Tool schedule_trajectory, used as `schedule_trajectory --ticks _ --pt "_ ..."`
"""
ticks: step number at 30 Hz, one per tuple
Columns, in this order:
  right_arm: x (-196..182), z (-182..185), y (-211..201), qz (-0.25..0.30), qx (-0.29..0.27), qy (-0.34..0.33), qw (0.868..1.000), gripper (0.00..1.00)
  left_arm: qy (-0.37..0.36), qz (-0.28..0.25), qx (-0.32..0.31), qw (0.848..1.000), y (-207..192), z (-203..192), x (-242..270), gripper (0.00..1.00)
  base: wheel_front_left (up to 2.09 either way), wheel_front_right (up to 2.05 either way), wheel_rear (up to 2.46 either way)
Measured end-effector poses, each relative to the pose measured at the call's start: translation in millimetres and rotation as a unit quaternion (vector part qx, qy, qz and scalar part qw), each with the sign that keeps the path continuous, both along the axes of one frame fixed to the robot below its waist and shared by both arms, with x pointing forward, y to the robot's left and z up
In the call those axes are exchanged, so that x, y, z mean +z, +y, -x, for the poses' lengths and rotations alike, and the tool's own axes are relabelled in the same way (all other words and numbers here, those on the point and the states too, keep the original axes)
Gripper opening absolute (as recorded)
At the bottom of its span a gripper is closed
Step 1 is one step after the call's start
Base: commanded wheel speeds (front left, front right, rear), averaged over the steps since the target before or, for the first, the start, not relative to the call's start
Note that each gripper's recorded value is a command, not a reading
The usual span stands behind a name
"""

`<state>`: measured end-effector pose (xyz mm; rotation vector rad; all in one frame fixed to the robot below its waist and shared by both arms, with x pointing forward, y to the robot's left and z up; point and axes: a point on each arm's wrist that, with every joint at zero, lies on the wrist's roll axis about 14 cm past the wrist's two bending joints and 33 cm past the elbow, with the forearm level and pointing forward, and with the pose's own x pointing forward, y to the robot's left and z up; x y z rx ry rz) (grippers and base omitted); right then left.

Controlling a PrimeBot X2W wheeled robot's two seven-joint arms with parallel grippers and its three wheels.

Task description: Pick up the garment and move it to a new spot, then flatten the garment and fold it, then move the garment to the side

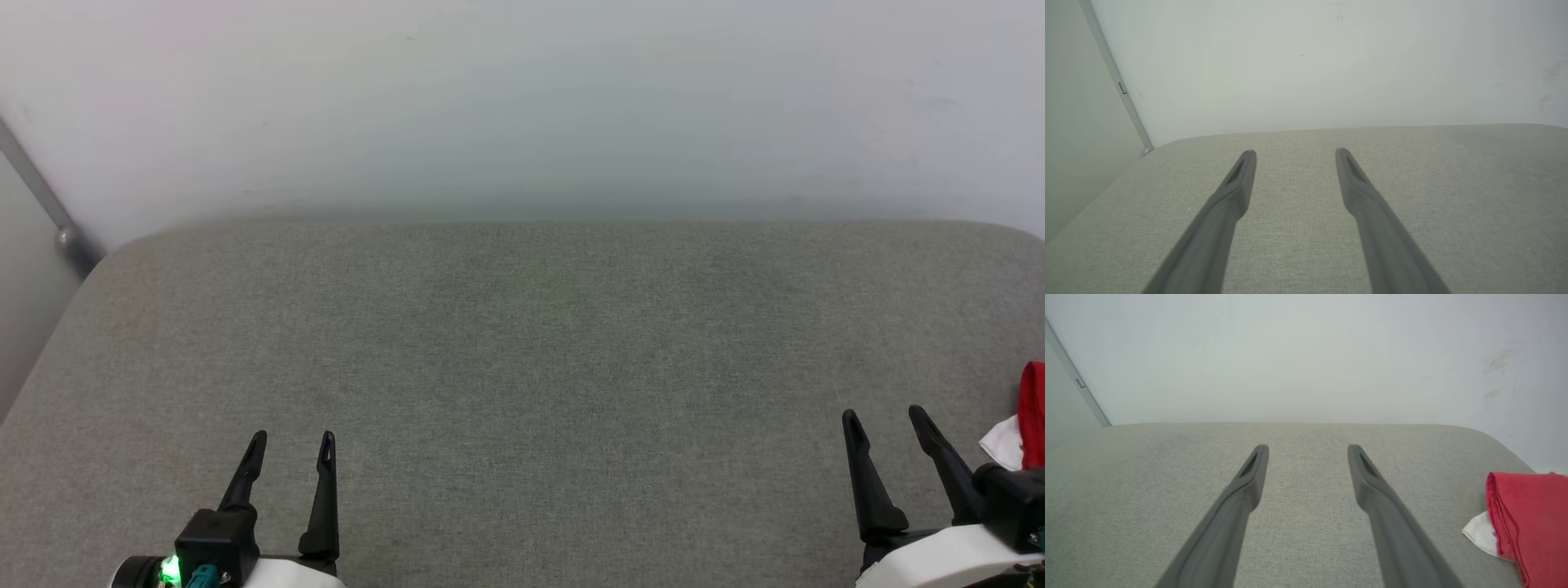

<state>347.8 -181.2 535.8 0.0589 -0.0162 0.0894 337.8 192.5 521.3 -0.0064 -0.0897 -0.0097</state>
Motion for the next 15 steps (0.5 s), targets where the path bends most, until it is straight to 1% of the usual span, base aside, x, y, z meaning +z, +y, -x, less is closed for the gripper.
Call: schedule_trajectory --ticks 15 --pt "0.8 11.4 -1.1 -0.001 -0.008 0.005 1.0 1.0 0.003 -0.001 -0.01 1.0 -5.0 0.2 -2.9 1.0 0.0 0.0 0.0"
